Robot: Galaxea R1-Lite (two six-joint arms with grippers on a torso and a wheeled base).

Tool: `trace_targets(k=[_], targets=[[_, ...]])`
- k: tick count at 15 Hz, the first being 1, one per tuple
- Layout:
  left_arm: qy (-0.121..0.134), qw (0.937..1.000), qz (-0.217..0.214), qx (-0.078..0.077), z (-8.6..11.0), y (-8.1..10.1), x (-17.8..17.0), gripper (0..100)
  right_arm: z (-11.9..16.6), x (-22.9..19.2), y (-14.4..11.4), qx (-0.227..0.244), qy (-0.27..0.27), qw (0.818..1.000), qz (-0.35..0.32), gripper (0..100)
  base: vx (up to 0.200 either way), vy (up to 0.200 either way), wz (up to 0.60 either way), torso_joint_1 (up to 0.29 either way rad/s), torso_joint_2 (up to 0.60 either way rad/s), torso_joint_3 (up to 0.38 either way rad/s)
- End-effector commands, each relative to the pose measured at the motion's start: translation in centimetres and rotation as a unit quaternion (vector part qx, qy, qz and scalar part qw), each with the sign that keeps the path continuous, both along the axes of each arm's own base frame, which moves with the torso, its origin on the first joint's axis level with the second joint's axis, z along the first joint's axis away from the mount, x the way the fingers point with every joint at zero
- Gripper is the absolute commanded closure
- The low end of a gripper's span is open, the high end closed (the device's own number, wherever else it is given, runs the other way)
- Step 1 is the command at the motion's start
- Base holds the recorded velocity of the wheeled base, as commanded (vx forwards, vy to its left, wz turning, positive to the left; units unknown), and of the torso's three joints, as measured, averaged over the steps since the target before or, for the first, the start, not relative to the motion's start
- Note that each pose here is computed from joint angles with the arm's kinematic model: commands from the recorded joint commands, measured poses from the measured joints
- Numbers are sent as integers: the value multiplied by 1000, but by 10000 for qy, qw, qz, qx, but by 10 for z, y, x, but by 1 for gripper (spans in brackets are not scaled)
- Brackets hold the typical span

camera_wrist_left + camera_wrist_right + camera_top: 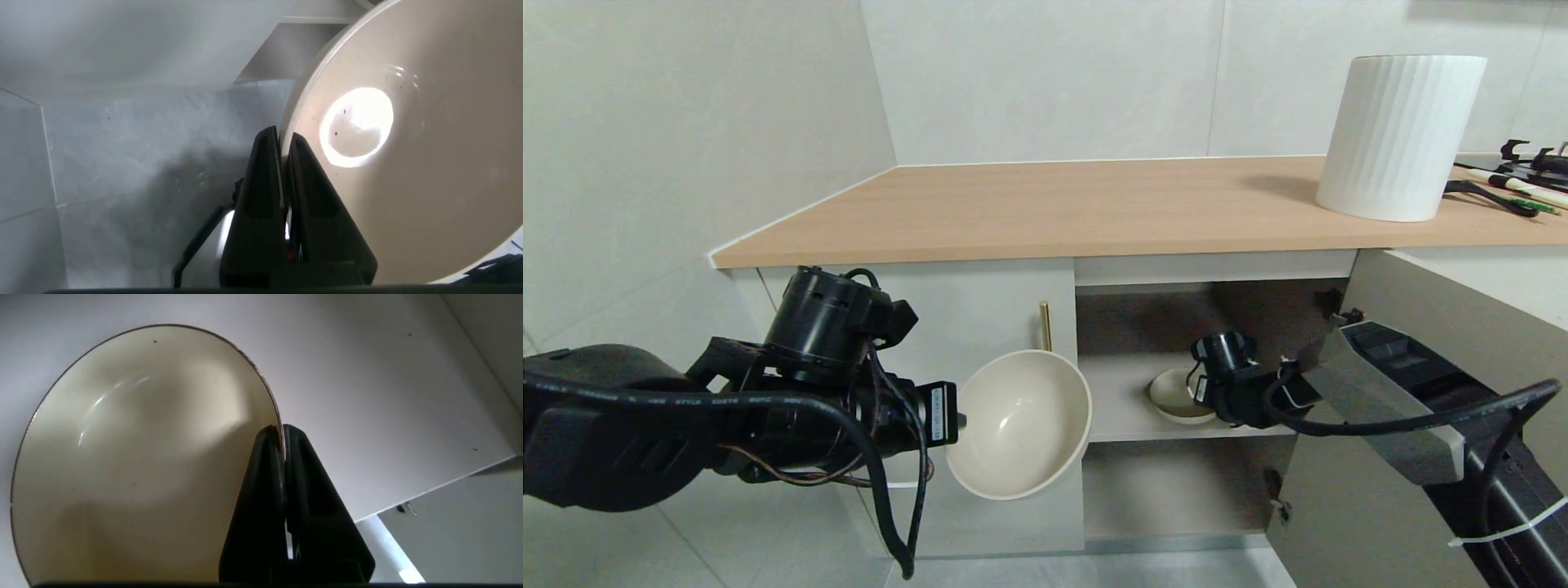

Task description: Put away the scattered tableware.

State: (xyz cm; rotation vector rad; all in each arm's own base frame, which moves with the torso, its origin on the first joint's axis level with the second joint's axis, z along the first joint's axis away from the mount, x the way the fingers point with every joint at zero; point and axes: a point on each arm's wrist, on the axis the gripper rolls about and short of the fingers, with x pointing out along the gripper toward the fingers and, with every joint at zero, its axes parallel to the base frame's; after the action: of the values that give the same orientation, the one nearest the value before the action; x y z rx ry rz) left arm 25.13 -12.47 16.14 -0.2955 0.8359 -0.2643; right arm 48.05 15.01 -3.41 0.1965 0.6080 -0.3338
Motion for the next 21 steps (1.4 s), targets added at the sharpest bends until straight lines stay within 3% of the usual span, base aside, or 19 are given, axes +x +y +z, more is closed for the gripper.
trace_targets(k=[1,2,3,8,12,16,19,21], targets=[[-2,10000,3,-2,0,0,0,100,-2,3,0,-10,-37,10000,-26,100,0,0,0,0,0,0],[12,10000,3,4,-1,0,0,100,0,5,1,-39,-63,10000,-66,100,0,0,0,0,0,0],[14,10000,8,0,-1,0,0,100,1,6,1,-54,-19,10000,-65,0,0,0,0,0,0,0],[28,10000,8,6,-2,-1,1,100,6,7,0,29,-79,9999,-135,0,0,0,0,0,0,0],[98,9999,-61,54,-8,-8,8,100,59,-18,-1,339,-13,9992,-201,0,0,0,0,0,0,0],[371,9972,-30,644,-39,-30,15,100,133,-105,22,1161,570,9822,1365,0,0,0,0,0,0,0],[518,9943,-114,924,-56,-43,14,100,168,-164,41,1090,599,9606,2487,0,0,0,0,0,0,0],[567,9931,-139,1017,-61,-47,13,100,181,-190,50,1227,586,9462,2937,0,0,0,0,0,0,0]])
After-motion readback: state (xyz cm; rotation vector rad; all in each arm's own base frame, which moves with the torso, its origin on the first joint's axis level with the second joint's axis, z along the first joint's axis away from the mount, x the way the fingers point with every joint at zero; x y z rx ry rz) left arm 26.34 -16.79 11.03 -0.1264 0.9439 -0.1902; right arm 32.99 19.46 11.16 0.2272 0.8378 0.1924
